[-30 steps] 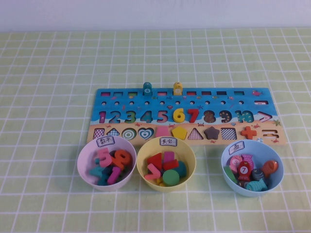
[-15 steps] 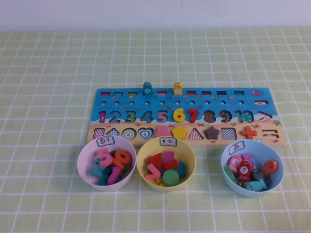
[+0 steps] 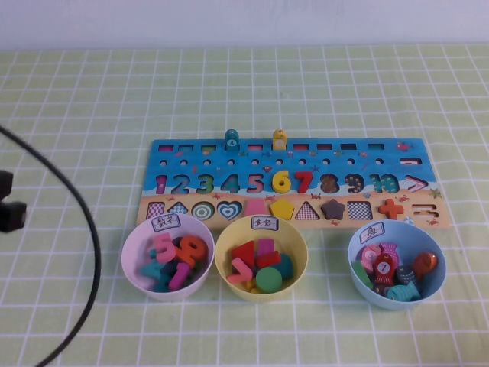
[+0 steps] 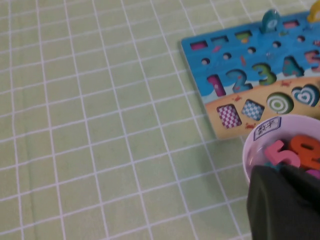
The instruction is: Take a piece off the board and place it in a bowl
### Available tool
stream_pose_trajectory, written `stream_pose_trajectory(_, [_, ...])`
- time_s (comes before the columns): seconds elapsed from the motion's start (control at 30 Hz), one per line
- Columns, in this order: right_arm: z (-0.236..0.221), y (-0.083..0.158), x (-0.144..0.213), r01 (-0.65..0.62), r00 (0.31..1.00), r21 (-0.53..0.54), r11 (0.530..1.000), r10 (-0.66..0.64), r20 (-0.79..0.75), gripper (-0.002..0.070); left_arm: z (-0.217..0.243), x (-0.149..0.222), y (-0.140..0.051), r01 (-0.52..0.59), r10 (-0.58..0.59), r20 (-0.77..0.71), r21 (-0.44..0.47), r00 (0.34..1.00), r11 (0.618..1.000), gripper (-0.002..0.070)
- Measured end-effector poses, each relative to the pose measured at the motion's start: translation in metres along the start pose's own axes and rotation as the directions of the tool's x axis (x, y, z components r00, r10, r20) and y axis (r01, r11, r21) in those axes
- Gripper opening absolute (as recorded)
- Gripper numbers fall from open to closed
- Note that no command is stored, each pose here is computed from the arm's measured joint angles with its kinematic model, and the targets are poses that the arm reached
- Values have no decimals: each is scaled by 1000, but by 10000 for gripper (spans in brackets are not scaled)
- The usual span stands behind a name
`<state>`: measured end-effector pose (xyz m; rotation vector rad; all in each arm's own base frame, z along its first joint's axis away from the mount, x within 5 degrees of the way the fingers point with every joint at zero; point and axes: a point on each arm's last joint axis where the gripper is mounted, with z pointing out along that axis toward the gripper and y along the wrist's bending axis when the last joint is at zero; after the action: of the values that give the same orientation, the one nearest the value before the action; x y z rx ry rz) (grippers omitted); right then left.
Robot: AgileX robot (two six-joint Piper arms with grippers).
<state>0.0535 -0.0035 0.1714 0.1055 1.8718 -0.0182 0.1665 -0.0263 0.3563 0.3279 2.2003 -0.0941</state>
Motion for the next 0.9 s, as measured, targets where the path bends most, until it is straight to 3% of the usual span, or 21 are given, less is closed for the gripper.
stream_pose_trajectory(0.3, [0, 0, 0, 0, 1000, 0, 1000, 0, 0, -17, 71, -59, 9, -113, 132, -254, 89, 958, 990, -4])
stream_pose_trajectory(0.6, [0, 0, 0, 0, 1000, 0, 1000, 0, 0, -17, 141, -91, -34, -299, 365, -411, 216, 835, 929, -4])
stream_pose_trajectory(0.9, [0, 0, 0, 0, 1000, 0, 1000, 0, 0, -17, 211, -95, -62, -336, 434, -472, 281, 767, 899, -4])
